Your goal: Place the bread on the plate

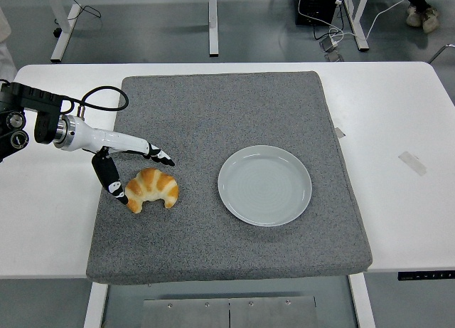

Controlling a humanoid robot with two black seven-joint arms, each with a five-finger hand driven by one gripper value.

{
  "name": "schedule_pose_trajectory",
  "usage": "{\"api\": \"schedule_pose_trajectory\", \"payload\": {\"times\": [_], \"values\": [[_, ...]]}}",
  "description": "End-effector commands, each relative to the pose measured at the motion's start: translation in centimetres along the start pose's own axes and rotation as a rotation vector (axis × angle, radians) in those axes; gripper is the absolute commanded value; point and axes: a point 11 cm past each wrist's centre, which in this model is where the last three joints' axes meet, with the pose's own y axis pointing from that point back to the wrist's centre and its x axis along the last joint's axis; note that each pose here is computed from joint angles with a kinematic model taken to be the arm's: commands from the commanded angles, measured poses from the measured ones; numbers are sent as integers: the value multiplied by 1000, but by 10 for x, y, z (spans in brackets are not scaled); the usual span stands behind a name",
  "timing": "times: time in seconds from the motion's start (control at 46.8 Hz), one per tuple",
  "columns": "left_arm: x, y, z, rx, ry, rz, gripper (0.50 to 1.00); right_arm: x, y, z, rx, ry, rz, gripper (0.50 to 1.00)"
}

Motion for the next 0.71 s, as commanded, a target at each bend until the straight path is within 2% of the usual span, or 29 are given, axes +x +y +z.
{"api": "schedule_pose_trajectory", "payload": {"times": [0.0, 0.235, 0.491, 0.62, 0.684], "values": [[0, -4, 2, -6, -3, 6, 974, 0, 0, -1, 1, 0, 0, 1000], [-3, -16, 10, -31, -9, 3, 971, 0, 0, 0, 0, 0, 0, 1000], [-11, -19, 5, -6, -39, -18, 958, 0, 0, 0, 0, 0, 0, 1000], [-13, -20, 3, -3, -40, -24, 922, 0, 0, -1, 1, 0, 0, 1000], [-14, -20, 3, -3, -39, -23, 881, 0, 0, 0, 0, 0, 0, 1000]]}}
